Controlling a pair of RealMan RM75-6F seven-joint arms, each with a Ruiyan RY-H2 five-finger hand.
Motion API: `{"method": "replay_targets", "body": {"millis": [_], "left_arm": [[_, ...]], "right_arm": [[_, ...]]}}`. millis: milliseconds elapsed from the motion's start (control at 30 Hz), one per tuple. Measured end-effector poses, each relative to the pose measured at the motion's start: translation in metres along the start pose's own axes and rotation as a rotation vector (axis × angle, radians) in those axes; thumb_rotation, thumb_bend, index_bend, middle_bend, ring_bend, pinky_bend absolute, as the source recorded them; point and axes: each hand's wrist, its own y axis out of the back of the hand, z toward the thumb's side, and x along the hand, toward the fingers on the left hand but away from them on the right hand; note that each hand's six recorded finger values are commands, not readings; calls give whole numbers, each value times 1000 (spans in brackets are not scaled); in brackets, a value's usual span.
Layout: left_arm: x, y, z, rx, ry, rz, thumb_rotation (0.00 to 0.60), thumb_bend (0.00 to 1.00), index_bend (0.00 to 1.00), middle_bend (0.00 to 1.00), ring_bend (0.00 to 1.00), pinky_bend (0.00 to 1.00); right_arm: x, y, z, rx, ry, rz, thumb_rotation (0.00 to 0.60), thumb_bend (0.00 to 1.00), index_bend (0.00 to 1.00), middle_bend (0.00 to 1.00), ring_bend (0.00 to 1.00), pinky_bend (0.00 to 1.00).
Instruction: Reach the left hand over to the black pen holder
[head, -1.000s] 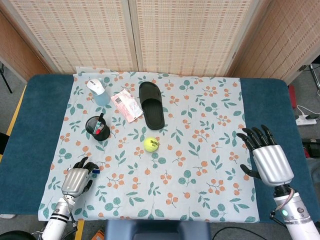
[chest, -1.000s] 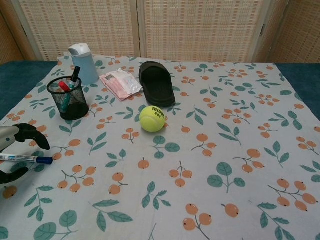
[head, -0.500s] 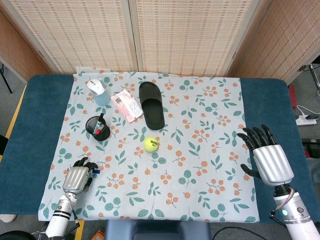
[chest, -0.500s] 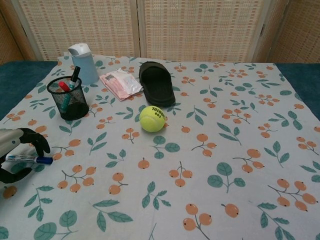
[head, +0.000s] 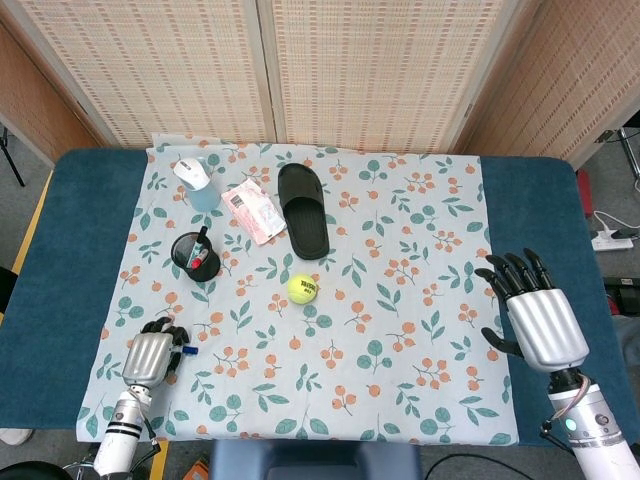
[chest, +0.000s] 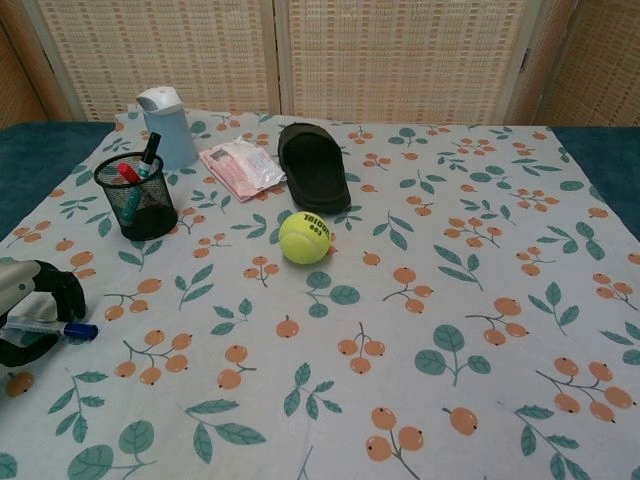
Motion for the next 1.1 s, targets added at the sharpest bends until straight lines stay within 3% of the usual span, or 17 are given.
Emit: {"method": "replay_targets", "body": {"millis": [467, 600, 767, 933, 1100], "left_arm": [[0, 6, -5, -2, 24, 41, 600, 365, 529, 528, 227, 252], [1, 18, -6, -20, 19, 73, 600, 364, 526, 528, 228, 252], [13, 60, -15, -65, 10, 150, 600, 365, 528, 533, 240, 265], [38, 130, -36, -100, -7, 268, 600, 365, 541, 540, 240, 267], [58, 176, -43, -240, -59, 308, 600, 365, 549, 545, 240, 270]], "right_arm": [[0, 1, 0, -1, 1, -7, 600, 98, 247, 128, 89, 0], [0, 2, -1, -5, -2, -13, 600, 97, 241, 128, 89, 0], [1, 3, -1, -11, 1, -14, 600, 98, 236, 128, 89, 0], [2, 6, -2, -19, 0, -23, 600, 98, 235, 128, 89, 0], [2, 7, -3, -14, -3, -25, 600, 98, 235, 128, 89, 0]]}}
